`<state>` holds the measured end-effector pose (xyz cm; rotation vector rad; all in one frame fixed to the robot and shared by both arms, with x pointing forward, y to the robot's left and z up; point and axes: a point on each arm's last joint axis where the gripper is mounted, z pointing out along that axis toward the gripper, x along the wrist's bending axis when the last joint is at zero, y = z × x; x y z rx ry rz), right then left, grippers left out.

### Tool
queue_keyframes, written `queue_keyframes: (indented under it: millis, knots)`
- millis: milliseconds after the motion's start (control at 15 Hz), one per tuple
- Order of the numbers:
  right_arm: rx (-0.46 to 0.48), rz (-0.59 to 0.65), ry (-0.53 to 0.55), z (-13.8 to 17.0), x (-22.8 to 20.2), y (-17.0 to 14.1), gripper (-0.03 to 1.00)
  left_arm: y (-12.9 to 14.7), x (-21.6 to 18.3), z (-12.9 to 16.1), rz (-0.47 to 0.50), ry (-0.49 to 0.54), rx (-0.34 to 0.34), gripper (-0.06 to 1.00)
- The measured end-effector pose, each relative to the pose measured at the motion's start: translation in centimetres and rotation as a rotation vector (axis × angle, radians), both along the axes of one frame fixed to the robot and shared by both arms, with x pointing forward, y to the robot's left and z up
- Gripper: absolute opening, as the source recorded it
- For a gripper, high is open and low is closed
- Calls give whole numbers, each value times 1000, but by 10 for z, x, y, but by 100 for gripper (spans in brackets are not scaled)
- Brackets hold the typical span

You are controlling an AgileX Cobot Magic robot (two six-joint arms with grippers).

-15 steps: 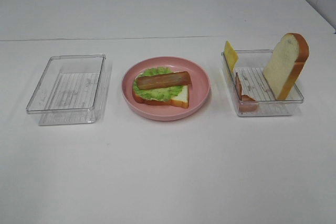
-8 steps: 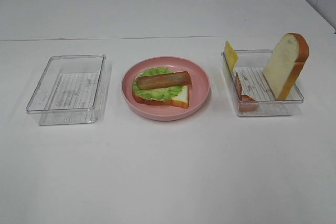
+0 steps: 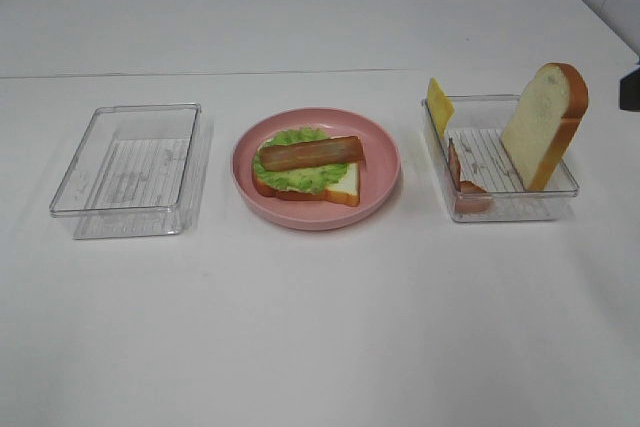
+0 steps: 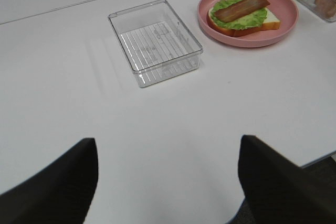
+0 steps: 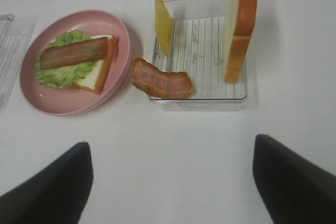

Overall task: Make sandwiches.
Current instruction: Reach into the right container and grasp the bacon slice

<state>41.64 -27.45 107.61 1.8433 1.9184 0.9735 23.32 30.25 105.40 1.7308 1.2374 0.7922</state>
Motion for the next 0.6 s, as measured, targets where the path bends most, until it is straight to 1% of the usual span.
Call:
queue_keyframes:
  millis: [67, 133, 200, 267, 400, 467, 533, 600]
  knots:
    - [0, 9, 24, 1, 10, 0, 78, 0, 0, 0, 0, 0, 0, 71]
    - [4, 32, 81, 1, 28, 2, 78, 0, 0, 0, 0, 0, 0, 71]
    - [11, 96, 177, -1, 63, 6, 78, 0, 0, 0, 0, 0, 0, 71]
    - [17, 138, 218, -2, 80, 8, 78, 0, 0, 0, 0, 0, 0, 71]
    - [34, 193, 291, -4, 108, 12, 77, 0, 0, 0, 0, 0, 0, 71]
    - [33, 206, 306, -5, 116, 14, 76, 0, 0, 0, 0, 0, 0, 71]
    - [23, 235, 334, -10, 128, 21, 75, 0, 0, 0, 0, 0, 0, 71]
    - [-6, 278, 343, -13, 139, 32, 74, 0, 0, 0, 0, 0, 0, 71]
